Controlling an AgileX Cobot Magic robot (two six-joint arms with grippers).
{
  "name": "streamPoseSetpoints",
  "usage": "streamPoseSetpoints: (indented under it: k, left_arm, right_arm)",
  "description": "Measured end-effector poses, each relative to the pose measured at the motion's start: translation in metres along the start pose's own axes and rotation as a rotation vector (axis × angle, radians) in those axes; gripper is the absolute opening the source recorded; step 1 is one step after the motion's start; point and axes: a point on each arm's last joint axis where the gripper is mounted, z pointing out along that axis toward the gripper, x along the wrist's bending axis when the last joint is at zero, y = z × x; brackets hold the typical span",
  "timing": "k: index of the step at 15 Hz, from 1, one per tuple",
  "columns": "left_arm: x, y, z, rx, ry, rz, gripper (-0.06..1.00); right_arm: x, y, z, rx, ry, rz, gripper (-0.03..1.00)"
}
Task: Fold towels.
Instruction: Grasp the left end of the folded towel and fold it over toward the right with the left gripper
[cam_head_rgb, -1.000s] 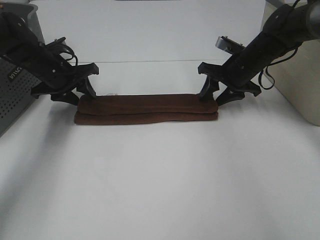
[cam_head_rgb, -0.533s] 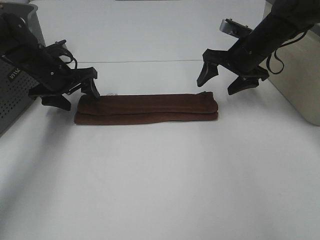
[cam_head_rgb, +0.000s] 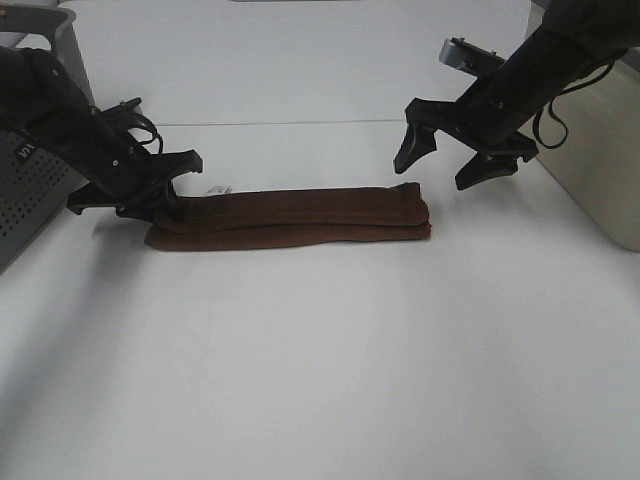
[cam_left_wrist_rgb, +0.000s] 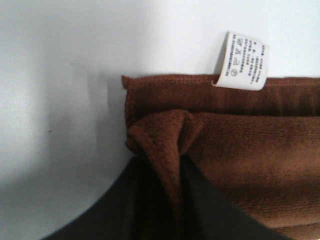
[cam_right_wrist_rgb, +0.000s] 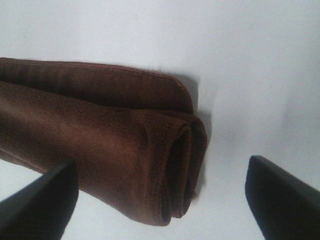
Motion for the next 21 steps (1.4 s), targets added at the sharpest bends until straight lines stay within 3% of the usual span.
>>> streamPoseSetpoints:
  k: [2,5,7,9,14,18,21]
  left_arm:
    - [-0.001,0.000,0.000,-0.009,-0.002,0.000,0.07]
    - [0.005,0.003,-0.007,-0.004,0.005,-0.003,0.07]
    - [0.014,0.014,-0.031,-0.010,0.025,0.023,0.07]
    - [0.004,0.031,-0.069,-0.057,0.023,0.067,0.07]
    - [-0.071,0.037,-0.107,-0.074,-0.069,0.111,0.07]
    - [-0.137,0.016,-0.076,-0.079,-0.136,0.108,0.07]
    - [-0.163,0.006,-0.035,-0.066,-0.168,0.064,0.16]
  right_arm:
    - [0.001,0.000,-0.001,-0.001,0.001,0.016,0.85]
    - [0.005,0.001,-0.012,-0.017,0.005,0.016,0.85]
    - [0.009,0.002,-0.019,-0.023,0.015,0.013,0.85]
    - [0.011,0.001,-0.021,-0.017,0.035,0.024,0.85]
    - [0.020,-0.002,-0.035,0.010,0.066,0.015,0.85]
    - [0.034,-0.002,-0.070,-0.047,0.075,-0.021,0.85]
    - [0.039,-0.003,-0.083,-0.060,0.066,-0.043,0.85]
